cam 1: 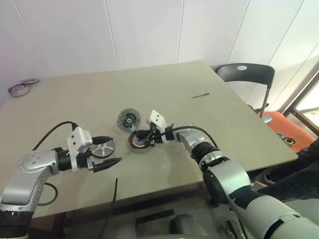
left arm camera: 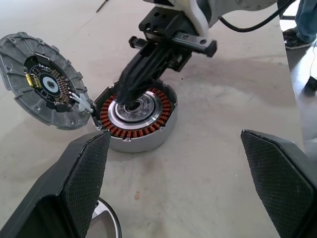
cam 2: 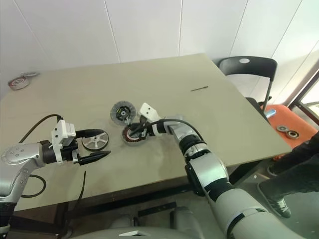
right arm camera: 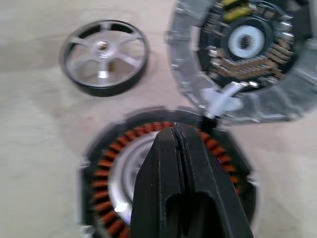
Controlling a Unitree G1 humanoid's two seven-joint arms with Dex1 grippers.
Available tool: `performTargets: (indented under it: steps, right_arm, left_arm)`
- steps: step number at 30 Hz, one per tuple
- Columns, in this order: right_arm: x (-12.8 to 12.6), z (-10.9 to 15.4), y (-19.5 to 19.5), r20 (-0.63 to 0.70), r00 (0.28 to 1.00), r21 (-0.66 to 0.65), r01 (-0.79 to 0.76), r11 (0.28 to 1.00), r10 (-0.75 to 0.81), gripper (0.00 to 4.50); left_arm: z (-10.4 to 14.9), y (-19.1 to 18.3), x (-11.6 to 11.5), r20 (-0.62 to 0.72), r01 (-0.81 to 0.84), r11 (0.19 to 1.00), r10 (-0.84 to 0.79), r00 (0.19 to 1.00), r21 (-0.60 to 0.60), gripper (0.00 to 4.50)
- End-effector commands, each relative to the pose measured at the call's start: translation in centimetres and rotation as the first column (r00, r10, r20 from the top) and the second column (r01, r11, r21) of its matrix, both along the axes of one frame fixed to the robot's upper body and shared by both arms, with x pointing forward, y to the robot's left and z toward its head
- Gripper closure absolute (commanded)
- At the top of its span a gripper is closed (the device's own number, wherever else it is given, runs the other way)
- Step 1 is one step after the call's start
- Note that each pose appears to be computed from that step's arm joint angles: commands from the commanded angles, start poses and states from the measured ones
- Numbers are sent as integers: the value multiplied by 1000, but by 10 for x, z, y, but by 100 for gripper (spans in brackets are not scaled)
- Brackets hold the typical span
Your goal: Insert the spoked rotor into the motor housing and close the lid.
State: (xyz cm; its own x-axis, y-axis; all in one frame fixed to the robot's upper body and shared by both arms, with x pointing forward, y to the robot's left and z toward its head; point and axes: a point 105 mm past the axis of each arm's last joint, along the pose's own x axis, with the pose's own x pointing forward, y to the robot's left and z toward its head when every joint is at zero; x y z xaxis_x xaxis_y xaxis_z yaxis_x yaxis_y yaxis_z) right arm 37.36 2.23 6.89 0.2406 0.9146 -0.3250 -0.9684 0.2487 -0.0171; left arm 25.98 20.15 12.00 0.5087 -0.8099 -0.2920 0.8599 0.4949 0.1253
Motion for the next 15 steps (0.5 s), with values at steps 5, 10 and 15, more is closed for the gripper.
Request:
performTargets:
  steps: [5,10,15]
  right_arm:
    - [-4,3,4,54,997,-26,-59,998,60,447]
    - [-6,0,3,47,996,-38,-76,996,77,447]
    - [-8,-4,2,52,995,-57,-85,995,88,447]
  left_arm:
    - [7,-1,1,30,3,1000,-3,1000,-2,0]
    - [8,-1,1,29,3,1000,-3,1000,0,0]
    - [8,-1,1,30,3,1000,-3,1000,1,0]
